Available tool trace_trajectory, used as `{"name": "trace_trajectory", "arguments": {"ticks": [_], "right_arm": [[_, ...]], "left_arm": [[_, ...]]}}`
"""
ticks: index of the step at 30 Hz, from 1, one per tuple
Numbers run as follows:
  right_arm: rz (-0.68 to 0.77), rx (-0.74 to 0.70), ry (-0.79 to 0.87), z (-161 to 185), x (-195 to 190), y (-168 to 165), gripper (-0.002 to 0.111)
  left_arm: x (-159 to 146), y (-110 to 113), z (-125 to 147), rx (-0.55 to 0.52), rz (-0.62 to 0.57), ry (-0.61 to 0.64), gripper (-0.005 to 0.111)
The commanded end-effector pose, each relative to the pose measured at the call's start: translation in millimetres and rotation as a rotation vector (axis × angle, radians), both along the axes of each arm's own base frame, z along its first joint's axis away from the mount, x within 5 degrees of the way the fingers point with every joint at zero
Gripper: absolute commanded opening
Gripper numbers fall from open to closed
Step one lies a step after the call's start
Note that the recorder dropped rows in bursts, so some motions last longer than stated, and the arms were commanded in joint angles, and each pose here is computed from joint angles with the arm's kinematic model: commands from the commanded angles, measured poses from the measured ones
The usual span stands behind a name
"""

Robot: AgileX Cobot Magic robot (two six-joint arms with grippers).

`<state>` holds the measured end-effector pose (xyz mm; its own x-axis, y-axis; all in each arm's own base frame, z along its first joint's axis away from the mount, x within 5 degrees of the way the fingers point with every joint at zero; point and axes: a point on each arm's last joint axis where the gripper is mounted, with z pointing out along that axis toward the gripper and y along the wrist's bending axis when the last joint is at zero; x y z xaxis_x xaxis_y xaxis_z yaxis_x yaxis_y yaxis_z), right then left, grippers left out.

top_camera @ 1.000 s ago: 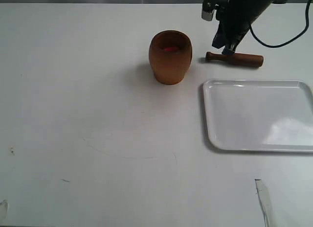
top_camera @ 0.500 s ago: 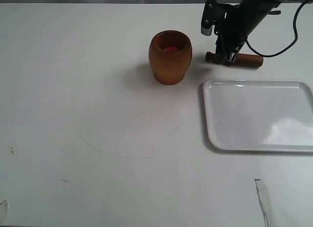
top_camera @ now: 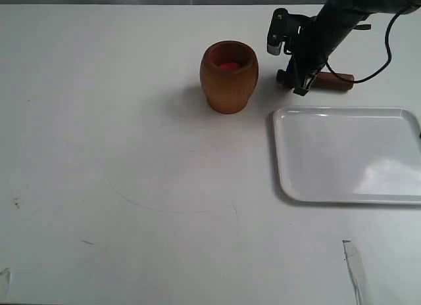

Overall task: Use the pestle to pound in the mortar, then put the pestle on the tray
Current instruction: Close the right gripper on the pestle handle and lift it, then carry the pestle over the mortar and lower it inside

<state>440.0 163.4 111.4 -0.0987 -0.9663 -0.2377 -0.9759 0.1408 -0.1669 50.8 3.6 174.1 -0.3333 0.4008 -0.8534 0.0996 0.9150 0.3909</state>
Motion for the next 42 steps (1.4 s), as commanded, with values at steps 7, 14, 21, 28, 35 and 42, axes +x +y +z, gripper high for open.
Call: {"name": "trace_trajectory", "arguments": {"ticks": [7, 14, 21, 28, 35, 42], "right_arm": [[-0.083, -0.130, -0.031, -3.6, 3.3, -12.3, 0.000], [-0.237, 0.056, -0.250, 73.9, 9.3, -7.9, 0.000], [-0.365, 0.503, -0.371, 168.9, -6.0, 8.8, 0.000], [-0.346, 0.891, -0.315, 204.2, -33.0, 25.7, 0.000], [-0.069, 1.080, -0.239, 160.8, -77.5, 46.1, 0.000], [-0.409, 0.825, -0.475, 164.4, -62.4, 22.6, 0.000]], "left_arm": [[0.1, -0.7, 0.1, -0.015, -0.006, -0.004, 0.000], [0.1, -0.7, 0.1, -0.015, -0.006, -0.004, 0.000], [0.1, -0.7, 0.1, -0.015, -0.006, -0.004, 0.000], [0.1, -0.7, 0.1, -0.015, -0.006, -0.004, 0.000], [0.1, -0.7, 0.1, -0.015, -0.006, -0.004, 0.000], [0.1, -0.7, 0.1, -0.015, -0.006, -0.004, 0.000]]}}
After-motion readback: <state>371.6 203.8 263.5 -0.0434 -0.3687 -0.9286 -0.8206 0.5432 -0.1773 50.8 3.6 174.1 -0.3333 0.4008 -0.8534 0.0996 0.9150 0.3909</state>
